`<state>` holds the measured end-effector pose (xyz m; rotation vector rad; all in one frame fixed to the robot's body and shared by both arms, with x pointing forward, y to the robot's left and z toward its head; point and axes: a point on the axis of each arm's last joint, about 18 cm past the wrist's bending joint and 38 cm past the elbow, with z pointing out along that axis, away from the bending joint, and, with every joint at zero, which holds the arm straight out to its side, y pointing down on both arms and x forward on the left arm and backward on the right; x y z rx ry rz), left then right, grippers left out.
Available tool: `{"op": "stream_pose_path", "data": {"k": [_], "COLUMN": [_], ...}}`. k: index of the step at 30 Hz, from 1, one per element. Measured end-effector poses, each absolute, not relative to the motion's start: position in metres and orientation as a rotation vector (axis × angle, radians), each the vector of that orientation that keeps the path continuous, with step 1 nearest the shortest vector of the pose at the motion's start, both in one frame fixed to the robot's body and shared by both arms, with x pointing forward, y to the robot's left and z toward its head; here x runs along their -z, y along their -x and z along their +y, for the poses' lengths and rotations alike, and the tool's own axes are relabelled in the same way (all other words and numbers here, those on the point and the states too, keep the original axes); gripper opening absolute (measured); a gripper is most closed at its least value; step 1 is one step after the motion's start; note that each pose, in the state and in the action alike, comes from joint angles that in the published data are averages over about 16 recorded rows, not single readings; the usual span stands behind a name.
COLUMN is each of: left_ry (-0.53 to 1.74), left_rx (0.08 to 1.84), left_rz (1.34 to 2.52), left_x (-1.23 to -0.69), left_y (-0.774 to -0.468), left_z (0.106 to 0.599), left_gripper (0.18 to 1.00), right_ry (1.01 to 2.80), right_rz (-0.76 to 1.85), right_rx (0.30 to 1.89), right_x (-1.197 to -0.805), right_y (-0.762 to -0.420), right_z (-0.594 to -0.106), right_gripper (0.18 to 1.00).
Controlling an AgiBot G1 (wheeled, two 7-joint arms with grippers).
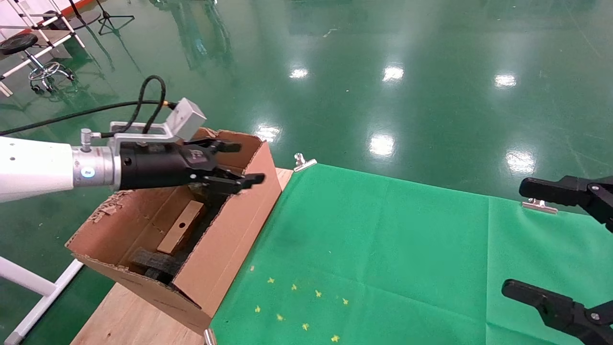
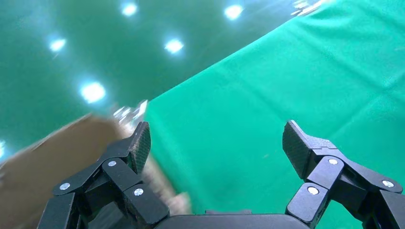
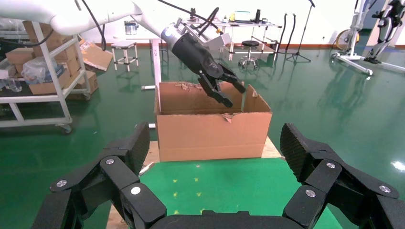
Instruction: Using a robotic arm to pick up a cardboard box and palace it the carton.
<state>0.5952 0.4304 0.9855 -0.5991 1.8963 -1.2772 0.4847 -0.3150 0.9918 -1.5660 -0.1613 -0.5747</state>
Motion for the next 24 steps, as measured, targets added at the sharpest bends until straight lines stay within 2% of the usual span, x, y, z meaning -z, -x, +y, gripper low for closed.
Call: {"op": "stream_pose_path", "data": {"k": [11,24], "left_ry": [0.337,0.002], "left_rx": [1.452,1.650], "left_rz": [1.938,1.950], "left_x": [-0.989,-0.992], "left_y": [-0.568,-0.521], "left_z": [0.380,0.330], "left_gripper": [1.000,1.000], "right_ry": [1.566,1.566], "right_rz": [-0.161,-0.161], "right_rx": [0.575,0.575], "right_x": [-0.992,-0.992], "right_y": [-0.485,-0.485], "right_z": [-0.315,-0.315], "right_gripper": [1.001,1.001]}}
